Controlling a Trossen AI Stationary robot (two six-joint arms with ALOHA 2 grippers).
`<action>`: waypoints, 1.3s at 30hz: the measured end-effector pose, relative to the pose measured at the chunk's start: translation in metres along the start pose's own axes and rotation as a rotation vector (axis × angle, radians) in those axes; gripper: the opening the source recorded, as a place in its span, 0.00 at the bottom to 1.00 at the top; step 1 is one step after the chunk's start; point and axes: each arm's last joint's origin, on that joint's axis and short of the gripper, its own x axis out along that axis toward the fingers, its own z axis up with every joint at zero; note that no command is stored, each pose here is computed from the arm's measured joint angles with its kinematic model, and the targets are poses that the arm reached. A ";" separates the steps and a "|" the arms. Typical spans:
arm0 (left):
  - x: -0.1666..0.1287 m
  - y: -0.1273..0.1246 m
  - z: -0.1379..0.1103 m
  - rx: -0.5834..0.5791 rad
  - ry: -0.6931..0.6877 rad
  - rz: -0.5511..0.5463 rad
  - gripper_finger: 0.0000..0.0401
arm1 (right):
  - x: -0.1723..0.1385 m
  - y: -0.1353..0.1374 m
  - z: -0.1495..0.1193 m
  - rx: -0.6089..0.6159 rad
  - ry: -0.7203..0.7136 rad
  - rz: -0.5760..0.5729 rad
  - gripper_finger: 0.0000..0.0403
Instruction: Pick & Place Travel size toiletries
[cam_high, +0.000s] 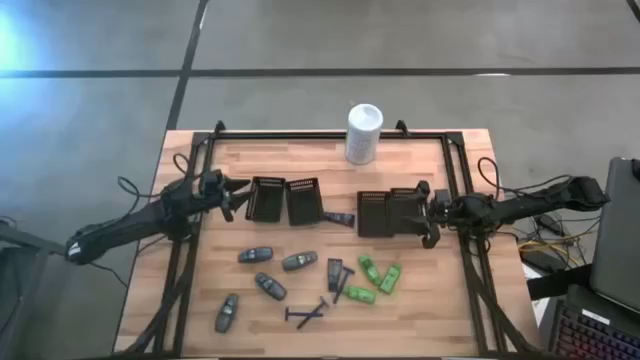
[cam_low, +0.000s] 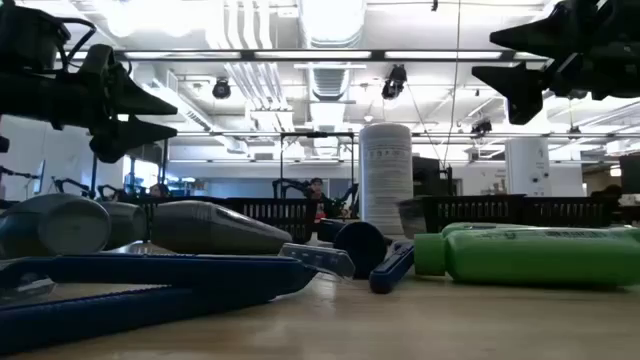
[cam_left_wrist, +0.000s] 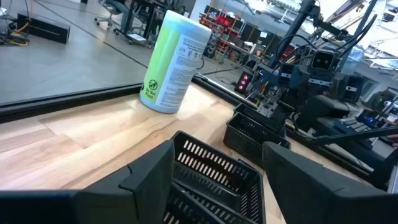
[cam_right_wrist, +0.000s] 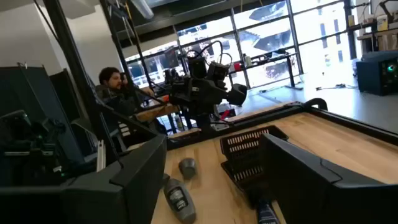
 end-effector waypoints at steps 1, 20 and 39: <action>0.000 0.000 0.000 0.000 0.000 0.001 0.62 | 0.000 0.000 0.000 0.000 0.000 0.000 0.61; 0.000 0.000 0.000 0.000 0.000 0.000 0.62 | -0.003 0.001 0.027 0.441 -0.321 -0.059 0.55; 0.000 -0.002 0.006 -0.222 -0.062 -0.028 0.62 | 0.078 0.071 0.054 0.734 1.119 -0.126 0.68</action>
